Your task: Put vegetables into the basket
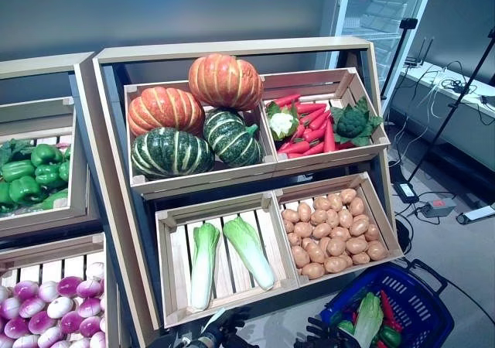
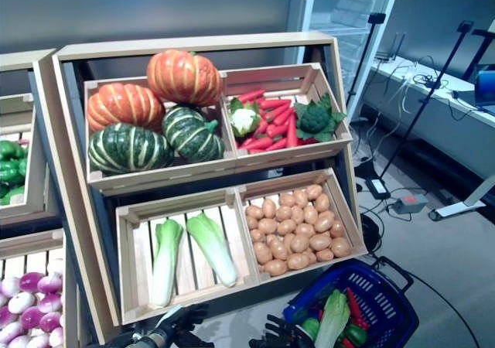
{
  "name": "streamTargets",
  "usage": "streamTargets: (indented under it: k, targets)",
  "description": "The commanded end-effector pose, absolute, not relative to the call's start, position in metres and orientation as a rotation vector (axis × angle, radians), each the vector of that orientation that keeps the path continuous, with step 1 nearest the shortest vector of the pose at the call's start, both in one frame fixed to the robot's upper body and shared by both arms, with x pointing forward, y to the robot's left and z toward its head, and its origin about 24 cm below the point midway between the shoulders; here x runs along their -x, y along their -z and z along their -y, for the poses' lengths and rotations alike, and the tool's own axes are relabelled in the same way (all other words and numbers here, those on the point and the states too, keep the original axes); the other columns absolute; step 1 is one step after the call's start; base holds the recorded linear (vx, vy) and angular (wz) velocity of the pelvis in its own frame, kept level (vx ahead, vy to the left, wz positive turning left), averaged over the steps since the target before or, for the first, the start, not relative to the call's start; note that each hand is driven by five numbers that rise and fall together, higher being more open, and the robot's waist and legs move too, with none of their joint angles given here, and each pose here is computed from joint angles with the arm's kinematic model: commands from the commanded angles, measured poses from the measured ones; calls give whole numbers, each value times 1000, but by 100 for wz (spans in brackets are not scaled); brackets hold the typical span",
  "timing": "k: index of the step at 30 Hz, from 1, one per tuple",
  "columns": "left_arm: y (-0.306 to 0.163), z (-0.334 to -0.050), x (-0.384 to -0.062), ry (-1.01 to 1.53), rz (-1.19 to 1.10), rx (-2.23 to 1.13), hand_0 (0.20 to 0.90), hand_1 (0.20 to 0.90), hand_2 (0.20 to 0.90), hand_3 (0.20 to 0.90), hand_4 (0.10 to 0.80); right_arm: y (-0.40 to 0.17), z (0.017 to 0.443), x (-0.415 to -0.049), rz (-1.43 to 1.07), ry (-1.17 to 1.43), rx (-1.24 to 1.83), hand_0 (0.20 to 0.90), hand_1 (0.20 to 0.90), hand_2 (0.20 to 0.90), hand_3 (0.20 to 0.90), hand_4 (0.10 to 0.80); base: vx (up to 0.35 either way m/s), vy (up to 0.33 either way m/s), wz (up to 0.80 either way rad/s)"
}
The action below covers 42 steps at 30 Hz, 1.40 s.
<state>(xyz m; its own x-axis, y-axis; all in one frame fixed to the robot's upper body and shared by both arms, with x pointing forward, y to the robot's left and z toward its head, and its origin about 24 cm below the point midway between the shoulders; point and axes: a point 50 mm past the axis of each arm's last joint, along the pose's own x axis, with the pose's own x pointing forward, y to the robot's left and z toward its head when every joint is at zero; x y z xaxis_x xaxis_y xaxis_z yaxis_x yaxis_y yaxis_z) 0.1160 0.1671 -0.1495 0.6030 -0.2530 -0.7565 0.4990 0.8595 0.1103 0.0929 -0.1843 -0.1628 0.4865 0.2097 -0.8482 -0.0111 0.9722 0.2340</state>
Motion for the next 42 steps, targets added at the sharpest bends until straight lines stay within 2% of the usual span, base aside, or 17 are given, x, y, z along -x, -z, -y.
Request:
streamTargets:
  k: [1,6,20,27,34,42]
  targets:
    - [115,-149,-174,479,-485,-285,900,900,900,900,800,130,185,-160,-697,-240,-255,900,900,900,900,800,0,0,0]
    - [97,-154,-187,451,-373,-270,900,900,900,900,800,108,185,-181,-514,-273,-246,900,900,900,900,800,-20,-5,0]
    - [43,-178,-212,231,-85,-190,900,900,900,900,800,38,188,-223,-61,-131,-362,900,900,900,900,800,-1,-6,2]
    - [38,-203,-221,-177,-68,-267,900,900,900,900,800,42,190,-222,-70,-48,-423,900,900,900,900,800,21,3,1]
    - [45,-210,-227,-375,-112,-412,900,900,900,900,800,48,189,-217,-82,7,-490,900,900,900,900,800,23,1,2]
    - [24,-217,-260,-568,-52,-543,900,900,900,900,800,32,180,-232,-10,-15,-510,900,900,900,900,800,-115,23,2]
